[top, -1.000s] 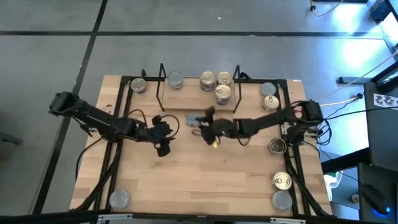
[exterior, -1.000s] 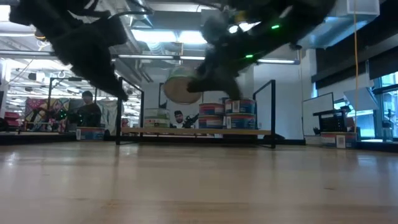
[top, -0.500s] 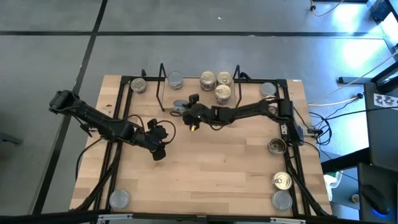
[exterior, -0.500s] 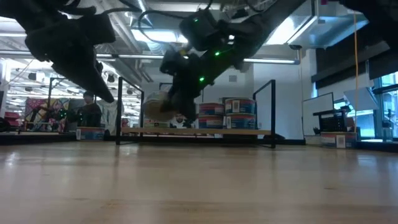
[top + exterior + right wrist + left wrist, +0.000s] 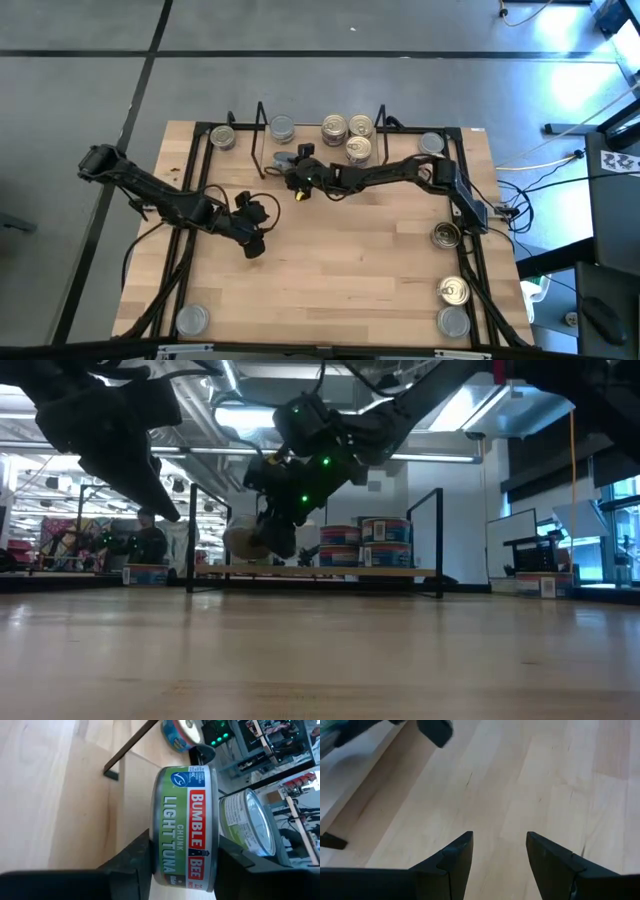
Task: Stack canned seafood by type on shelf
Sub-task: Put the green and white tuna can on the shelf aligned with the other green and white tuna cans
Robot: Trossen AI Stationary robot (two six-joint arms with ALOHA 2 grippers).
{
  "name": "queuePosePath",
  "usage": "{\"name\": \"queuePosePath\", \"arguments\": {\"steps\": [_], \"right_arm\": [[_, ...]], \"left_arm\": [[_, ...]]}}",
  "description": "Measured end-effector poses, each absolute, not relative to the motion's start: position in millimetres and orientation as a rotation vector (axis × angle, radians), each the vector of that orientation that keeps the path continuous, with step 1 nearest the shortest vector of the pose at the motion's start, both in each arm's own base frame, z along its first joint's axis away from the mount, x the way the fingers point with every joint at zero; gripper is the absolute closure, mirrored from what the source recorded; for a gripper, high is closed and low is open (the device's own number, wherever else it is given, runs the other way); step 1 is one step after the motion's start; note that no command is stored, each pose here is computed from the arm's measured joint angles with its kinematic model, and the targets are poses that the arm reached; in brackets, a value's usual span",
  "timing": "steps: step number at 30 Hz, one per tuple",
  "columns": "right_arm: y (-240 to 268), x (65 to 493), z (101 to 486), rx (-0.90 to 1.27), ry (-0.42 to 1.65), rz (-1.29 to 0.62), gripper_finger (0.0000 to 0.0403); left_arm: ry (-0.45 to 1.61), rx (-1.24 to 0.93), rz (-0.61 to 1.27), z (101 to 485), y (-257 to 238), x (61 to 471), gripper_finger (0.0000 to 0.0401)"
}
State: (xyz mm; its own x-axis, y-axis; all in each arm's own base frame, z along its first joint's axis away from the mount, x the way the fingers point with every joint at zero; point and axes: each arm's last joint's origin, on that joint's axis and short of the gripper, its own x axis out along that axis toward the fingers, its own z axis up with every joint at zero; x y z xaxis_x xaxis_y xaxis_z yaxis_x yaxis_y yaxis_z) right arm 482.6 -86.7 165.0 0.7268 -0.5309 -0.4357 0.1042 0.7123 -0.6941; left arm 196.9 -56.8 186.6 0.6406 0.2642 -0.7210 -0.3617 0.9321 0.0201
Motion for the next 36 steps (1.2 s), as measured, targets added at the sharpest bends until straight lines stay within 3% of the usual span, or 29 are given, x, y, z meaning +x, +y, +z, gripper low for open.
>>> {"name": "queuePosePath", "arguments": {"steps": [7, 13, 18, 29, 36], "right_arm": [[-95.0, 480.4, 163.1, -0.601, 0.667, -0.366, 0.0170], [-90.7, 481.8, 162.4, -0.540, 0.633, -0.278, 0.0136], [-91.7, 483.8, 167.6, -0.510, 0.578, -0.316, 0.0139], [-58.0, 468.2, 193.7, -0.502, 0.717, -0.317, 0.0174], [-67.9, 457.7, 180.2, -0.310, 0.836, -0.397, 0.0201]], "left_arm": [[0.798, -0.133, 0.360, 186.6, -56.4, 197.1, 0.0219], [0.794, -0.138, 0.360, 186.9, -56.5, 197.4, 0.0219], [0.791, -0.153, 0.367, 186.9, -56.5, 197.4, 0.0219], [0.789, -0.160, 0.372, 186.9, -56.5, 197.4, 0.0219], [0.781, -0.149, 0.386, 187.1, -56.0, 197.4, 0.0219]]}}
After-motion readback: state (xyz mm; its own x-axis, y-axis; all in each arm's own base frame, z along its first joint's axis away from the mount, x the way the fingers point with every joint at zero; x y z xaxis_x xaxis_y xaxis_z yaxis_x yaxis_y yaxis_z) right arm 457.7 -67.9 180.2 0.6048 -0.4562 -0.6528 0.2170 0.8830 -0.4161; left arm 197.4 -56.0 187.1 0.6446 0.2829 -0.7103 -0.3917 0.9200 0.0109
